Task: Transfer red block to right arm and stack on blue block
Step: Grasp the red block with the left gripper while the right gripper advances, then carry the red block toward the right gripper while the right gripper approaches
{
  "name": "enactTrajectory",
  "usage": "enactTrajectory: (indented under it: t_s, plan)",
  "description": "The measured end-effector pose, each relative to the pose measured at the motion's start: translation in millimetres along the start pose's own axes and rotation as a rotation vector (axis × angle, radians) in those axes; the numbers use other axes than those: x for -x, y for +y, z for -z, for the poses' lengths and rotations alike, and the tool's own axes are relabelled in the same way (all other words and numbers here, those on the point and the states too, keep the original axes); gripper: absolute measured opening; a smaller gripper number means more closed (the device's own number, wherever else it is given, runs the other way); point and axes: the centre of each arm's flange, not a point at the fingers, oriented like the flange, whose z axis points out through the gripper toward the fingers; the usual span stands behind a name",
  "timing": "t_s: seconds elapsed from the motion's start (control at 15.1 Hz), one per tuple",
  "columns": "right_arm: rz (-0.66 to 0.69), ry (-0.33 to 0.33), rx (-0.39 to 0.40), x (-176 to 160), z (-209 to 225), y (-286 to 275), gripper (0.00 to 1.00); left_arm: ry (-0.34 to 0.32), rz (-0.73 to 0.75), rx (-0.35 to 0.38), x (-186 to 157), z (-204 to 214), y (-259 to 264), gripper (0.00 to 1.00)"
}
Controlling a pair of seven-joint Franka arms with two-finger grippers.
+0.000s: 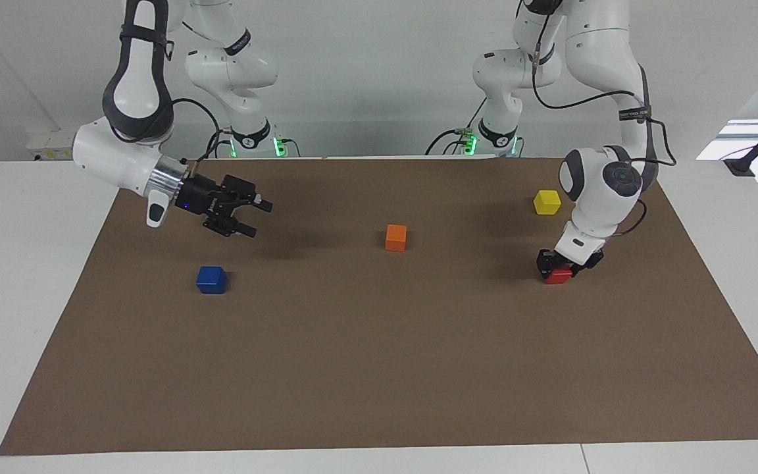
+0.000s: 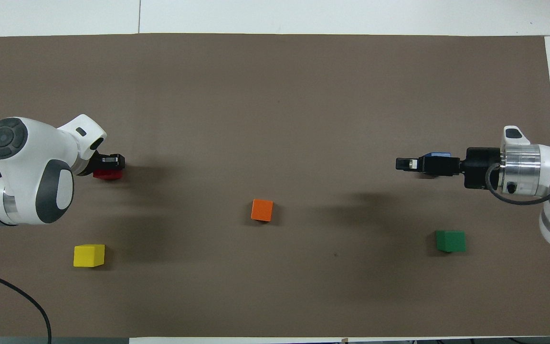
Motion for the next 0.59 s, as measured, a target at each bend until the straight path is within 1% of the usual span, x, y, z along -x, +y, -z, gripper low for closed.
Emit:
enactTrajectory:
  t_s: [0.07,0.13,0.26,0.4,0.46,0.59]
  plan:
    - [-0.007,-0.013,-0.059,3.3,-6.8,-0.4,1.0,-0.002,0.029,0.002,-0.4,0.5,0.3,0.55]
    - [-0.021,-0.042,-0.132,7.2,-14.7,-4.0,1.0,-0.011,0.092,0.015,-1.4,2.7,1.3,0.55]
    - [-0.051,-0.118,-0.272,16.7,-30.3,-7.5,1.0,-0.056,0.232,0.048,-8.0,18.1,8.3,0.55]
    - [-0.071,-0.174,-0.419,25.4,-50.2,5.3,1.0,-0.115,0.352,0.047,-13.9,48.8,24.4,0.55]
    - [-0.084,-0.189,-0.484,28.5,-60.9,16.1,1.0,-0.139,0.404,0.041,-14.0,67.9,35.0,0.55]
    - [-0.122,-0.199,-0.637,32.2,-80.8,30.6,1.0,-0.185,0.497,0.042,-7.0,111.8,61.1,0.55]
